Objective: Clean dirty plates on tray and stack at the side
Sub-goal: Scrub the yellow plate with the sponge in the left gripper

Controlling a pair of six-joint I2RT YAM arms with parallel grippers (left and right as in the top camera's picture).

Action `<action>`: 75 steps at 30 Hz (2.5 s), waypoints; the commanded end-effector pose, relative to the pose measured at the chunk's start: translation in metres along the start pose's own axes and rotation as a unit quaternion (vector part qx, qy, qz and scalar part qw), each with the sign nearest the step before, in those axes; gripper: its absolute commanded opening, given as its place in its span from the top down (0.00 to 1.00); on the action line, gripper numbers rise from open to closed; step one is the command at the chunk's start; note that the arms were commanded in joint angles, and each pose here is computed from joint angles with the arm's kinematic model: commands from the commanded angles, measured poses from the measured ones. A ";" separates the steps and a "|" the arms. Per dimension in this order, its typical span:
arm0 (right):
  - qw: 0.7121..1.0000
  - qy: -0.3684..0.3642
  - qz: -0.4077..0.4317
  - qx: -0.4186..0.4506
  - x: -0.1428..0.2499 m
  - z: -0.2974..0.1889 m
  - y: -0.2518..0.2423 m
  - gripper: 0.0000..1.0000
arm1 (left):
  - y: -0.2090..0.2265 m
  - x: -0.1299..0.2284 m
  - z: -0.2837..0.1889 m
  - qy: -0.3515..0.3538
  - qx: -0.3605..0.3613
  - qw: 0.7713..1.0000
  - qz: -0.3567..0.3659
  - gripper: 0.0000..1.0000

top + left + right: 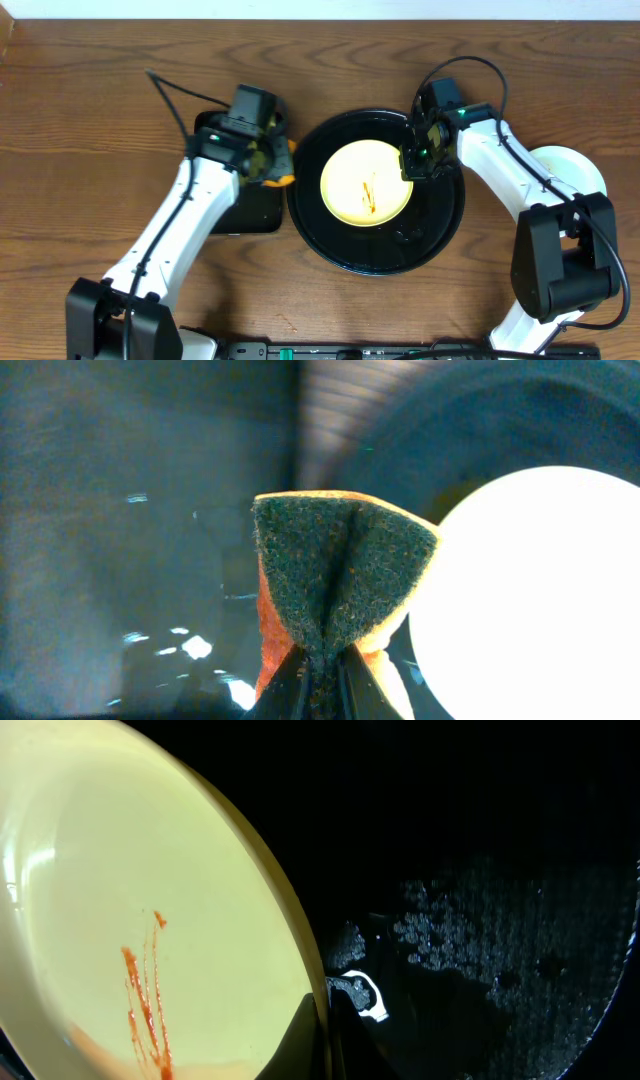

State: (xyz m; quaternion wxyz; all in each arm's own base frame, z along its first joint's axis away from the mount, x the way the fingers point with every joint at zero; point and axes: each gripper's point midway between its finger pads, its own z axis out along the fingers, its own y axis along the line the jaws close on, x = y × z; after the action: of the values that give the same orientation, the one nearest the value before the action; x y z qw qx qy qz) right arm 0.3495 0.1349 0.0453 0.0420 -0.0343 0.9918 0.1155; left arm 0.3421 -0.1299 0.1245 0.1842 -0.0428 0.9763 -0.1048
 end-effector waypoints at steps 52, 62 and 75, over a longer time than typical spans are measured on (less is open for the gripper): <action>0.999 0.046 0.018 0.013 0.030 0.025 -0.005 0.99 | -0.094 0.081 0.102 0.042 -0.047 0.992 0.112 0.92; 0.999 0.045 0.018 0.013 0.030 0.025 -0.005 0.99 | -0.139 0.068 0.061 0.028 0.080 0.990 0.115 0.92; 0.999 0.048 0.018 0.014 0.031 0.025 -0.006 0.99 | -0.150 0.095 0.094 0.104 0.102 0.989 -0.002 0.93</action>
State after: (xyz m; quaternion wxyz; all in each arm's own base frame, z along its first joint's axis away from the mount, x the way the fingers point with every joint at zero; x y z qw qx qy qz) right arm 0.3251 0.1321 0.0225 0.0016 -0.0240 0.9942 0.1045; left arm 0.3032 -0.2934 0.0488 0.1233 -0.0011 0.9760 -0.1793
